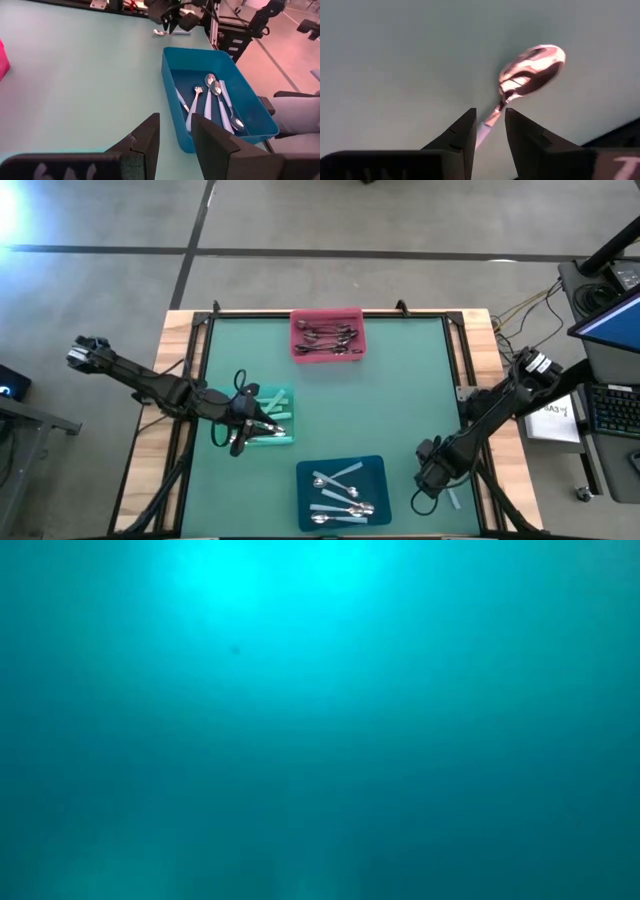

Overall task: Sort silverware by color (type)
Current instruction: Put the blue spoon into the blue bin

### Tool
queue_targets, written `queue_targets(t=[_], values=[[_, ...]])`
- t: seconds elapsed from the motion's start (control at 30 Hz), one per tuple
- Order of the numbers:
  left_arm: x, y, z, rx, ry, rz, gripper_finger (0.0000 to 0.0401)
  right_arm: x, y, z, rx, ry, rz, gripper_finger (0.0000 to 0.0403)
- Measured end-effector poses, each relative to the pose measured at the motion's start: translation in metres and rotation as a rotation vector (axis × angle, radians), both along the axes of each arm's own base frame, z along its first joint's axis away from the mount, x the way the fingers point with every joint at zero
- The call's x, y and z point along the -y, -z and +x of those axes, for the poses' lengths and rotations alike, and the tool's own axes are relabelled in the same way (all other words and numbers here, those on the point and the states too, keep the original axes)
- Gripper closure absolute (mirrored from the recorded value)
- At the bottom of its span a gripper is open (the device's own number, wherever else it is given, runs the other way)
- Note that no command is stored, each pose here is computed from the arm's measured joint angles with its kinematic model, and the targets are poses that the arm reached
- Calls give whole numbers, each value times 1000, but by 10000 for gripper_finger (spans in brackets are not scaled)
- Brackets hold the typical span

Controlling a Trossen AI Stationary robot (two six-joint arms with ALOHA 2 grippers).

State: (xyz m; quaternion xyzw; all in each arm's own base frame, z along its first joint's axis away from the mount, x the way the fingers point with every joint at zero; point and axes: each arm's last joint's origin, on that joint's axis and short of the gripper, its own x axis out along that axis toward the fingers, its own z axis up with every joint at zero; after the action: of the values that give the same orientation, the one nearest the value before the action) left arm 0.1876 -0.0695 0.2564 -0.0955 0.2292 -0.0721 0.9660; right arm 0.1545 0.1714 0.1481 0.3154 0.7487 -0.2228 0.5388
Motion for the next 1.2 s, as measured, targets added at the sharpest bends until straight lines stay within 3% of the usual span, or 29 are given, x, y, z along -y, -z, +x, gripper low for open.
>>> queue_targets(t=[0.27,0.4,0.7,0.9,1.03,1.2], values=[[0,-9,1,10,11,17,305,-3,14,3,-44,-59,-5,271],[0,-10,1,11,19,34,305,-4,21,4,-54,-113,-12,271],[0,-11,2,22,3,37,305,-3,27,7,-19,-271,20,377],[0,-11,2,28,-1,34,305,-2,22,8,10,-276,32,391],[0,-11,2,29,-1,32,305,-1,4,9,108,-269,27,393],[0,-11,2,29,1,36,305,-2,-42,21,435,-222,-57,393]])
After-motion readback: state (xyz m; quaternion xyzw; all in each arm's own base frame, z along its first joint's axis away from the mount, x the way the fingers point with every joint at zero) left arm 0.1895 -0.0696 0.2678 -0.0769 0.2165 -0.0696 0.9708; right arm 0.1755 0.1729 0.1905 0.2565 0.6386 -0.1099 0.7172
